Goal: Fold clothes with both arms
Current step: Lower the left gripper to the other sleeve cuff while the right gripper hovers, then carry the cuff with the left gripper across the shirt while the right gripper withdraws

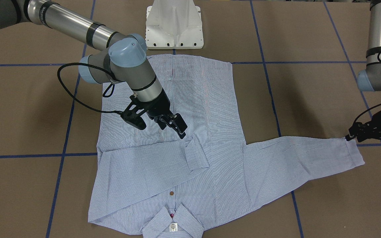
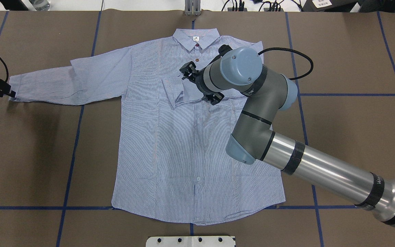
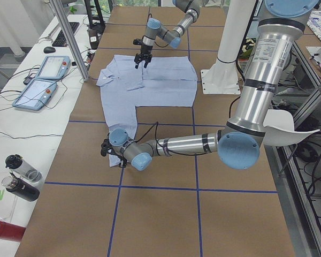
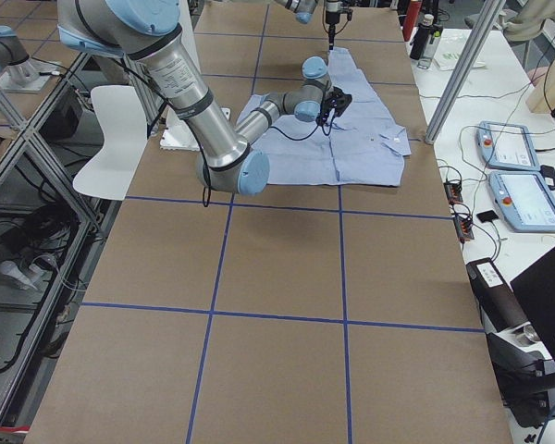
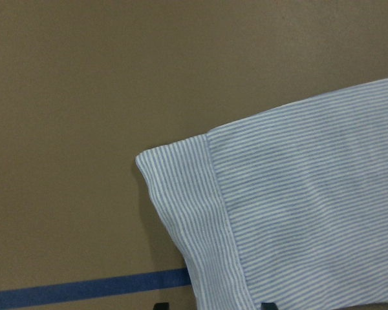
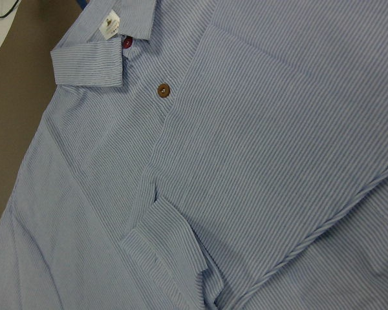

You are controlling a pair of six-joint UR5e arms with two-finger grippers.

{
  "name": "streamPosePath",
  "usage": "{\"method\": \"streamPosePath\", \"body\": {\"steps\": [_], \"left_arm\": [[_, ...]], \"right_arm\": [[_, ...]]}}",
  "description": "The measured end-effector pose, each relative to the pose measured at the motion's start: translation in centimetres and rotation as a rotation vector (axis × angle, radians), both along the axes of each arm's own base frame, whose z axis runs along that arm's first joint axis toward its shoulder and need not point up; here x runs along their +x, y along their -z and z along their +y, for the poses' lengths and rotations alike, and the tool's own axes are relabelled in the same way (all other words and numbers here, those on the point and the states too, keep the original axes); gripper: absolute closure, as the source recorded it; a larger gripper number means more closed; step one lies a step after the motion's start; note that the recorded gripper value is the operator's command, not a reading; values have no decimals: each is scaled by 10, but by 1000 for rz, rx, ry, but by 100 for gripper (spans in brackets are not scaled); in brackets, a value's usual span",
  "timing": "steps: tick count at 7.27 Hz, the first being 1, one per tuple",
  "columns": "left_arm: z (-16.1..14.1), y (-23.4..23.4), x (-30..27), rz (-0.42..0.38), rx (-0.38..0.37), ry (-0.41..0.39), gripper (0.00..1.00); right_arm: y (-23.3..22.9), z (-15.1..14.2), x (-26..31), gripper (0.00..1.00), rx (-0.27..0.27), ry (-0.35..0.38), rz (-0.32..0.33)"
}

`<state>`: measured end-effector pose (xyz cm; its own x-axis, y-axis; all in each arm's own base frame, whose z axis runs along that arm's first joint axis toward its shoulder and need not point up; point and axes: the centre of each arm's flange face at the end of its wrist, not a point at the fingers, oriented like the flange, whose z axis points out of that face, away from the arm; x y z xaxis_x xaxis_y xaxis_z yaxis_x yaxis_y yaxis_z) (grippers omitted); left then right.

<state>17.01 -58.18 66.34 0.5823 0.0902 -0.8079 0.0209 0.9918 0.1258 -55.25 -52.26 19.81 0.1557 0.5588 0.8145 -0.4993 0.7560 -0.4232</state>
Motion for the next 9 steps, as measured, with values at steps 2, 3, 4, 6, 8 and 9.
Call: {"method": "streamPosePath", "body": {"steps": [2, 3, 4, 6, 8, 9], "left_arm": [[1, 0, 2, 0, 0, -3, 100], [1, 0, 3, 1, -1, -4, 100], [1, 0, 3, 1, -3, -4, 100], [1, 11, 4, 20, 7, -11, 100], [7, 60, 5, 129, -4, -37, 100], [8, 99, 5, 181, -27, -8, 100]], "right_arm": [[1, 0, 0, 1, 0, 0, 0], [1, 0, 0, 1, 1, 0, -1], [1, 0, 0, 1, 1, 0, -1], [0, 0, 0, 1, 1, -1, 0], [2, -2, 5, 1, 3, -7, -5], [1, -5, 19, 1, 3, -11, -12]]}}
